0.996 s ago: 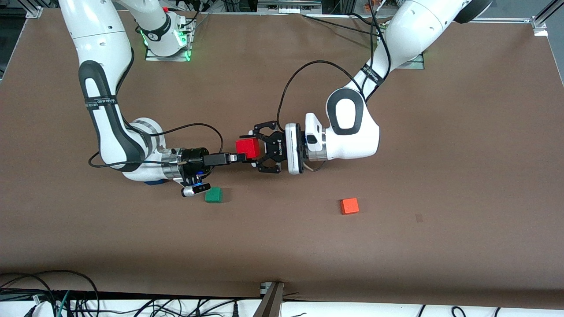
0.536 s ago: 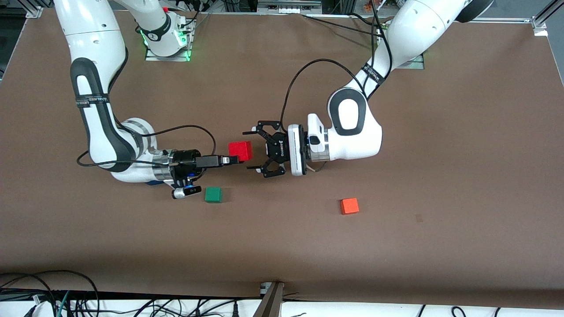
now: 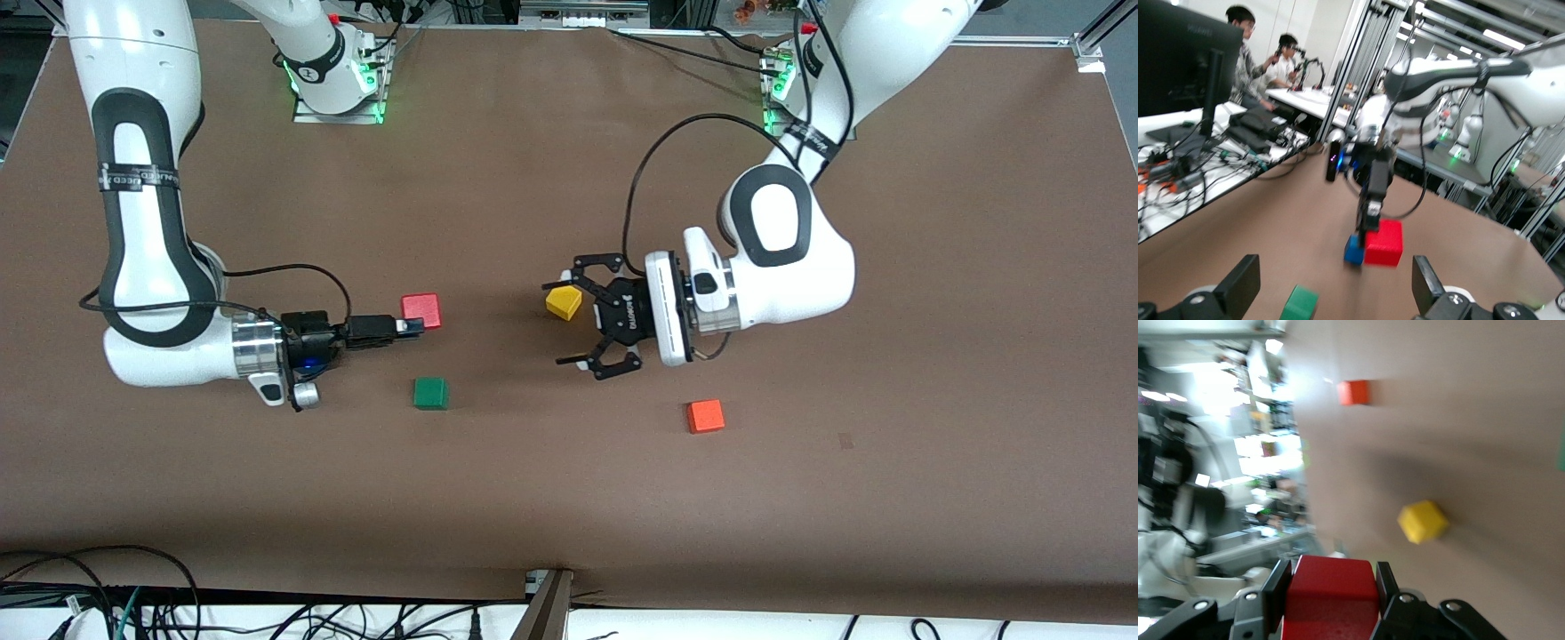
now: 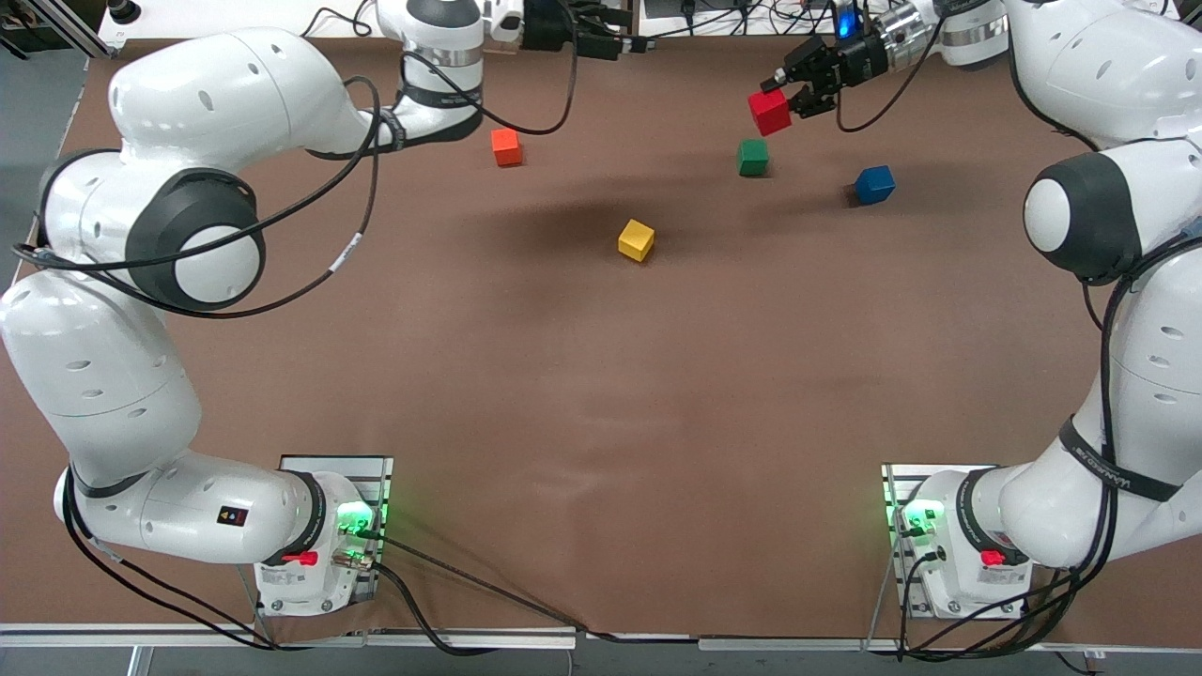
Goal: Pass red block to right arm, stack on blue
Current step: 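Open the left gripper and withdraw it while the right gripper carries the cube, then lower the red cube onto the blue cube with the right gripper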
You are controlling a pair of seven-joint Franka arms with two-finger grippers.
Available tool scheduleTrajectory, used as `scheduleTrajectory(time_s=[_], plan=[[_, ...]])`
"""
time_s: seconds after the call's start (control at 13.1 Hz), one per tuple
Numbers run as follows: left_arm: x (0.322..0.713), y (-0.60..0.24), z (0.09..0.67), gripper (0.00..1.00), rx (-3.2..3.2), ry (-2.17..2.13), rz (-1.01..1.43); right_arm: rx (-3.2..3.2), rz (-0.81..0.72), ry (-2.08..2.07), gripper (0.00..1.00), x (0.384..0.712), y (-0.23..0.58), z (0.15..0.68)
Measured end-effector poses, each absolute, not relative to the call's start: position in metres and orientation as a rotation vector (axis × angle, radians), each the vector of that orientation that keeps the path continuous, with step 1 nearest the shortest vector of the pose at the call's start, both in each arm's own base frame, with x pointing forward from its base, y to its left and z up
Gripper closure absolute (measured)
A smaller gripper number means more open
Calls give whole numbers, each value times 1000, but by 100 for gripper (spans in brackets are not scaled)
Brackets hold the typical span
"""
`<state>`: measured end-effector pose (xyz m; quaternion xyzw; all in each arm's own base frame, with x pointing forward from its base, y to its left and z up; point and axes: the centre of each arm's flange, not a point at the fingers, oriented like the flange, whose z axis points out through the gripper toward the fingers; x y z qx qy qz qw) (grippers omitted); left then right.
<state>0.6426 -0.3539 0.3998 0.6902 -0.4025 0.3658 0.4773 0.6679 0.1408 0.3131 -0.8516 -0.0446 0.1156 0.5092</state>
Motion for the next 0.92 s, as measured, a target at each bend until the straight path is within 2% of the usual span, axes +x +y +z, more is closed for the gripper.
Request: scheduleTrajectory(time_s=[0.31, 0.92], plan=[[653, -307, 404, 0, 1801, -1091, 675, -2480, 248, -283, 44, 683, 80, 322], [654, -177, 428, 0, 2190, -1140, -10, -2974, 166, -571, 44, 694, 50, 300]])
